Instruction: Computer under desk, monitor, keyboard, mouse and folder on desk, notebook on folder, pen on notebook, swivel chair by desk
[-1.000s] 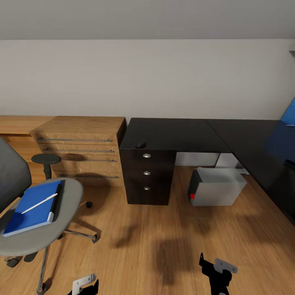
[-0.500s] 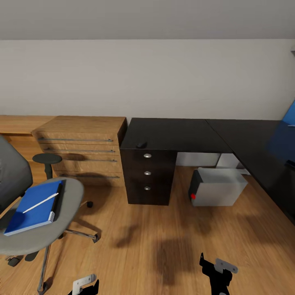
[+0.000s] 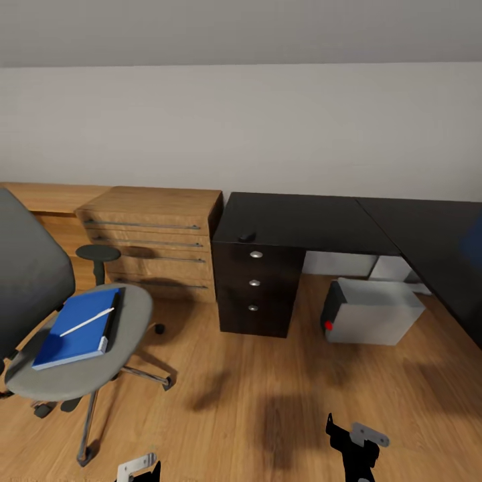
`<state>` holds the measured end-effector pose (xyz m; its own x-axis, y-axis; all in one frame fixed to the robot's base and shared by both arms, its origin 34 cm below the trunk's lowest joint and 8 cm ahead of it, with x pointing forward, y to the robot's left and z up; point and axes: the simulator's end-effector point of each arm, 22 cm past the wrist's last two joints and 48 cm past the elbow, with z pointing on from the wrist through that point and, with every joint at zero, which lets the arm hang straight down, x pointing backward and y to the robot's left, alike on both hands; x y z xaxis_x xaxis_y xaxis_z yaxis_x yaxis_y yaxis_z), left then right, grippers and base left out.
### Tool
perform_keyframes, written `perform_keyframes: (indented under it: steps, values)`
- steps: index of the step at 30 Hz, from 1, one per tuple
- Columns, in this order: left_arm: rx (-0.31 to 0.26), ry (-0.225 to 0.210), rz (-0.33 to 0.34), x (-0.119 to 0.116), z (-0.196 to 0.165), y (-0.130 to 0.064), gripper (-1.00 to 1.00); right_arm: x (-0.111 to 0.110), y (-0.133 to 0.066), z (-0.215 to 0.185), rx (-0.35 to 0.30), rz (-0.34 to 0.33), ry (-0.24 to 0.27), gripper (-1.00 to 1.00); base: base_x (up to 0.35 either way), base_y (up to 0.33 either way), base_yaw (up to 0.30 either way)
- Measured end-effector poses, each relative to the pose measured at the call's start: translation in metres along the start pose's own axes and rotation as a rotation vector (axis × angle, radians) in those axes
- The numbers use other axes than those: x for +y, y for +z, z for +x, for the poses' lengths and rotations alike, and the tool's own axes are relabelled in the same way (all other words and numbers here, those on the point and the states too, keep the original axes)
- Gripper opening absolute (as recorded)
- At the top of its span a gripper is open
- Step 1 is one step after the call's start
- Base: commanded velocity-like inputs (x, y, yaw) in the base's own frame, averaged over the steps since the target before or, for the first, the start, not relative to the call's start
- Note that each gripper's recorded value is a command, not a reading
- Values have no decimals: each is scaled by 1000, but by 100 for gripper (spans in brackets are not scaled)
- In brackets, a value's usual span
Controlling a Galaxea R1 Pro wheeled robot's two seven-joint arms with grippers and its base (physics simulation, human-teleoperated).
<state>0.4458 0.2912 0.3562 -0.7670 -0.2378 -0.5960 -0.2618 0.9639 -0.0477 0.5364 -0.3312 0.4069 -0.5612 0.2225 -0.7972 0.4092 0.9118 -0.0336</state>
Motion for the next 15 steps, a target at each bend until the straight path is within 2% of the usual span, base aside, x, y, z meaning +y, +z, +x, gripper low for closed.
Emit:
perform_keyframes:
  steps: [5, 15]
  values:
    - [-1, 1, 0, 0, 0, 0, 100, 0, 0, 0, 0, 0, -1, 100, -124, 0, 29]
    - [-3, 0, 1, -1, 0, 0, 100, -1, 0, 0, 0, 1, 0, 100, -248, 0, 5]
